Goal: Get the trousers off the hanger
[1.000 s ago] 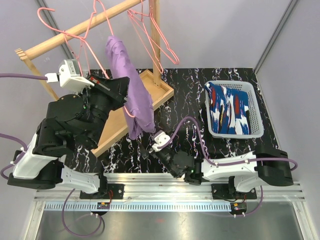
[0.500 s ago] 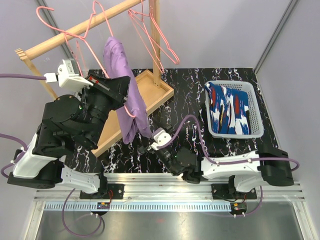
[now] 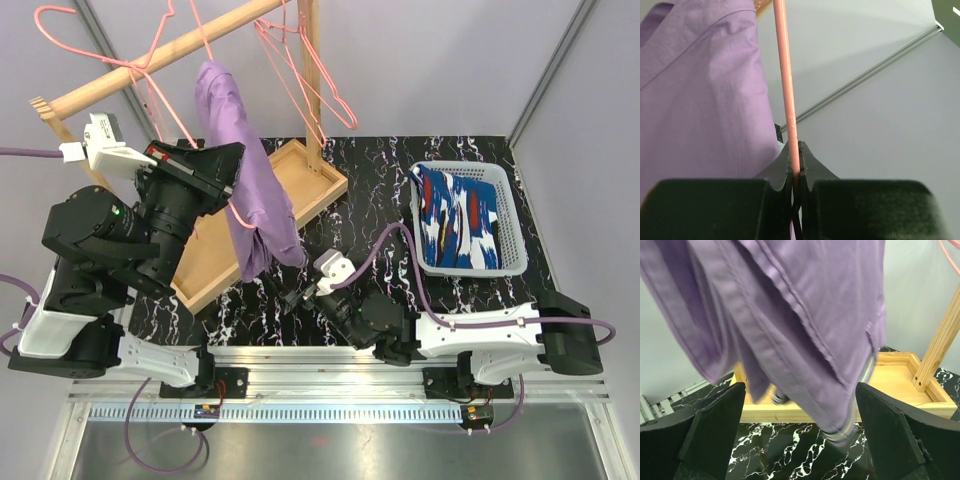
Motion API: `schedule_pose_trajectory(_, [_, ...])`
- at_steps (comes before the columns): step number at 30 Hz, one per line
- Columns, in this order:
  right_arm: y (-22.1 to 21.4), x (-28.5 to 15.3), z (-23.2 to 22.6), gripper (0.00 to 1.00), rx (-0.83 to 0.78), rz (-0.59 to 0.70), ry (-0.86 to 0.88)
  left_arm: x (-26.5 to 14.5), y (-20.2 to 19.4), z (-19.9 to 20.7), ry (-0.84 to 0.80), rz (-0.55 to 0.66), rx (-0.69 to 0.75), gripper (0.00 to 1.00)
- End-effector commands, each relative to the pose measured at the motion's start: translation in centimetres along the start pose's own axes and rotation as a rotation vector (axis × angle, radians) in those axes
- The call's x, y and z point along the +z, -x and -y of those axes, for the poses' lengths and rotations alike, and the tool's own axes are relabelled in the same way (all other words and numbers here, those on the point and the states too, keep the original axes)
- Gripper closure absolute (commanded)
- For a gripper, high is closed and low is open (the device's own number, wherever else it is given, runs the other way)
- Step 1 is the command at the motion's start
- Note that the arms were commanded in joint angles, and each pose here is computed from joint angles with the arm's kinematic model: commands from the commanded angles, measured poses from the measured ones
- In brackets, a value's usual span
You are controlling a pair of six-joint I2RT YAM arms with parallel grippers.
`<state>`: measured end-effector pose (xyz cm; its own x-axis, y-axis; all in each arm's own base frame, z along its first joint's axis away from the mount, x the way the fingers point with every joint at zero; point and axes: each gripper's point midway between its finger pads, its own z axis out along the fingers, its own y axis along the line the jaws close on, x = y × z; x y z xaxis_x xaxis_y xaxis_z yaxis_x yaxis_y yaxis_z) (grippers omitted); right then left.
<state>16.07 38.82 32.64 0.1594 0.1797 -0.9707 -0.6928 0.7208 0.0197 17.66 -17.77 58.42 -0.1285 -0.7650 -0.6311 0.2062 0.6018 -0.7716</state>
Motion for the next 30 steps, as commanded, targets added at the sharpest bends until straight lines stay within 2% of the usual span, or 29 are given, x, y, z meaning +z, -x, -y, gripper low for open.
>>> schedule_pose_trajectory(1, [1.6,1.0,-0.2,0.01,0.037,0.036,-0.029,-0.5,3.0,2.3,-0.074,0.015,-0.178,1.0])
schedule_pose_trajectory(12, [2.1,3.0,-2.3,0.01,0.049,0.074,-0.009,-0.5,2.7,1.6,-0.059,0.032,-0.22,1.0])
schedule_pose_trajectory(17, [2.8,3.5,-1.3,0.01,0.048,0.111,-0.079,-0.7,2.2,2.0,-0.085,0.009,-0.247,1.0])
schedule_pose_trajectory(23, [4.4,3.8,1.1,0.01,-0.081,0.166,-0.212,-0.7,1.3,2.9,-0.111,-0.033,-0.225,1.0])
schedule_pose_trajectory(30, [7.2,3.3,1.7,0.01,-0.167,0.207,-0.177,-1.0,1.0,2.2,-0.103,-0.056,-0.182,1.0])
